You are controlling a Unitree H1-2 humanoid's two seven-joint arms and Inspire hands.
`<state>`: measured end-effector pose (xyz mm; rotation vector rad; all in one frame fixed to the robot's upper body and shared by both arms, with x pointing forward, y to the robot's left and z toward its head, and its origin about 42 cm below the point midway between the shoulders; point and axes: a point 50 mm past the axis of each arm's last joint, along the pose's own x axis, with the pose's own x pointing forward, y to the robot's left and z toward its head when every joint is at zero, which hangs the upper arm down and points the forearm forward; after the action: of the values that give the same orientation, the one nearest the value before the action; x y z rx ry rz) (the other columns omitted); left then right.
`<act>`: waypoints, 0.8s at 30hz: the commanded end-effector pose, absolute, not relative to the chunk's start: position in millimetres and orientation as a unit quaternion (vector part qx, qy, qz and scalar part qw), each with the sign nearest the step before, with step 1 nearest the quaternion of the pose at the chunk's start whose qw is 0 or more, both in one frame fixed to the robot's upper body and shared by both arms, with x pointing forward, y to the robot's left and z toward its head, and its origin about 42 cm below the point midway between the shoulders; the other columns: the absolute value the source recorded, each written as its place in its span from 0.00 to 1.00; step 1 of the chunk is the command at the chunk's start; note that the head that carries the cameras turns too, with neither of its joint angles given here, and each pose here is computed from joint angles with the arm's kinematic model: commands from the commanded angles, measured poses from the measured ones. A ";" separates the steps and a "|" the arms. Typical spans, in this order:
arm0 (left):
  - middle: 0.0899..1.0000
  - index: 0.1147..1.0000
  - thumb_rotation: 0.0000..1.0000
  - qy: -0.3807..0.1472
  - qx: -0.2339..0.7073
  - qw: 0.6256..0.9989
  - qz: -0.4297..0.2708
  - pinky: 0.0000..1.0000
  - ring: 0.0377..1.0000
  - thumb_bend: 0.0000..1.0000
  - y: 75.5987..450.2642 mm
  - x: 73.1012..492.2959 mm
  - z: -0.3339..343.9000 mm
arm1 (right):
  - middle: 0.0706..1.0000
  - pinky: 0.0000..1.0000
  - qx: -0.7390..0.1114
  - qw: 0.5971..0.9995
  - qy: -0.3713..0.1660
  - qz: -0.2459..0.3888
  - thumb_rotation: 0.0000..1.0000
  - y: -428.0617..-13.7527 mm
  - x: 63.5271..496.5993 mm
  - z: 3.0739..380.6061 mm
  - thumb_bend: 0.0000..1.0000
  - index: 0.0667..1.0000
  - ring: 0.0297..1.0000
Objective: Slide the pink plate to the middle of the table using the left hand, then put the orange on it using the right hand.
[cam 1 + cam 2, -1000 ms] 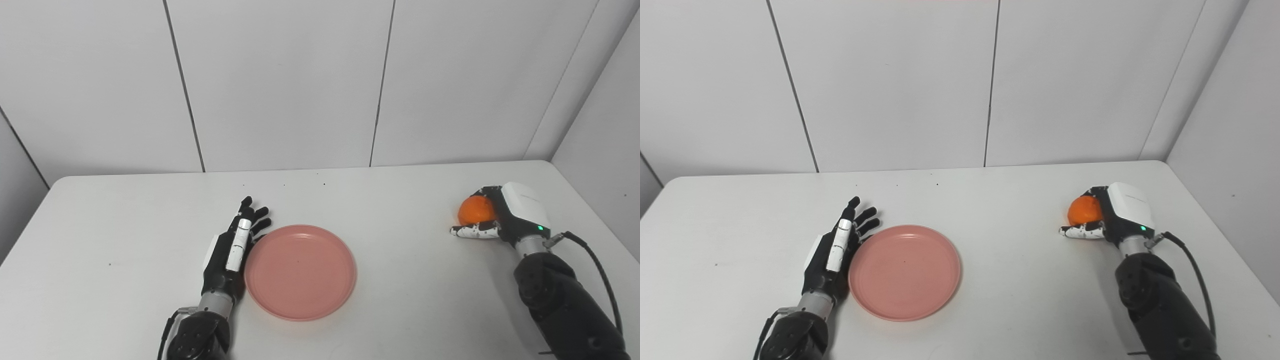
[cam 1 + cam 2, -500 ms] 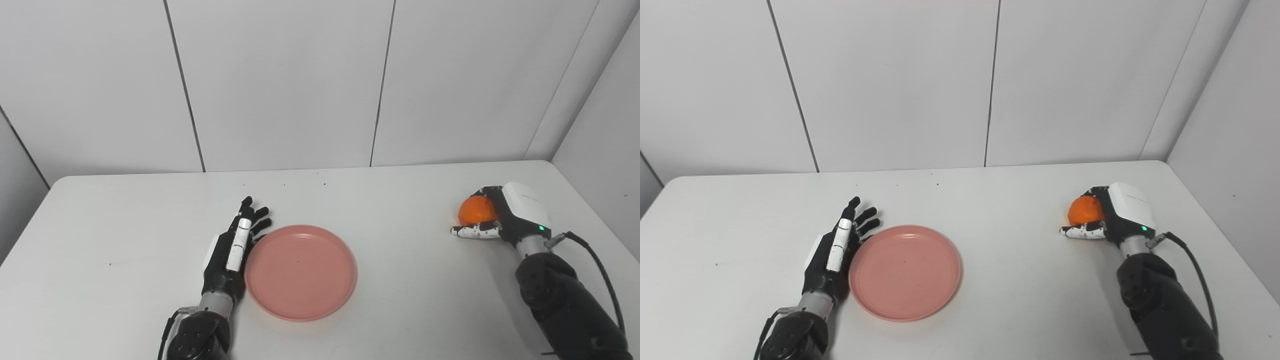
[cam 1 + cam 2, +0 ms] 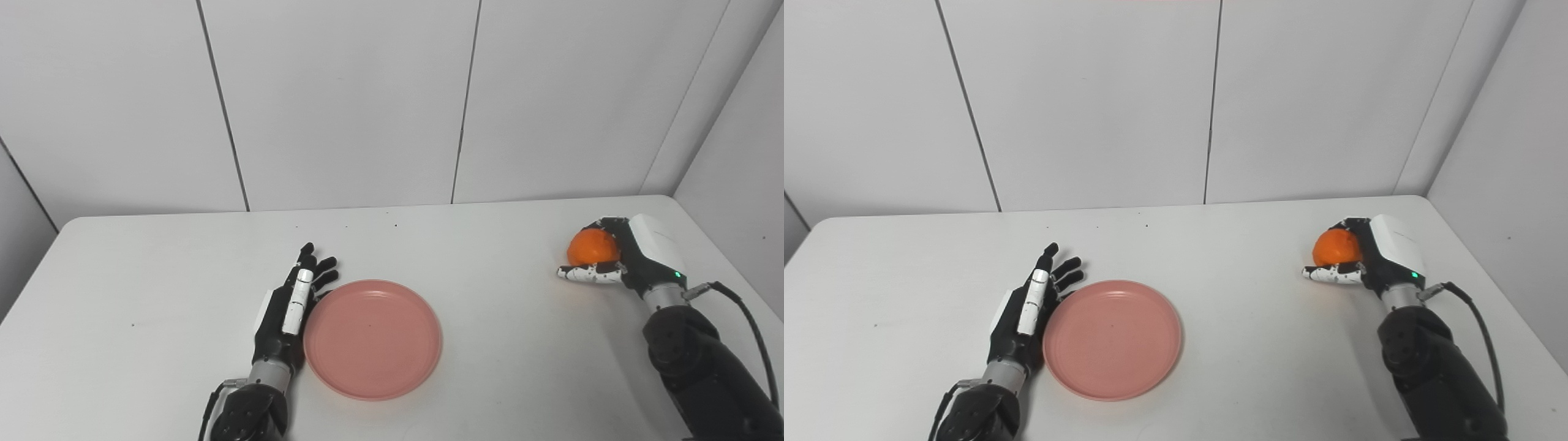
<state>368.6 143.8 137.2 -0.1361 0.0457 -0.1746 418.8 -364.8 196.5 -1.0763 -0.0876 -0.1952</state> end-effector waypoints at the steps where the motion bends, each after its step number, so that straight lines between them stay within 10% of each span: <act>1: 0.84 0.94 0.89 0.065 -0.065 0.992 -0.084 0.75 0.84 0.67 144.9 364.0 122.0 | 0.45 0.29 -0.523 0.840 -0.099 -0.103 0.17 -366.0 427.7 235.5 0.50 0.46 0.36; 24: 0.84 0.93 0.90 0.065 -0.061 0.992 -0.088 0.74 0.83 0.69 136.7 365.2 125.6 | 0.39 0.24 -0.534 0.809 -0.237 -0.056 0.18 -308.0 417.1 287.0 0.49 0.46 0.29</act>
<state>368.5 141.1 137.6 -0.1286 0.0459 -0.1792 412.1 -317.7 248.5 -1.1400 -0.3539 -0.1015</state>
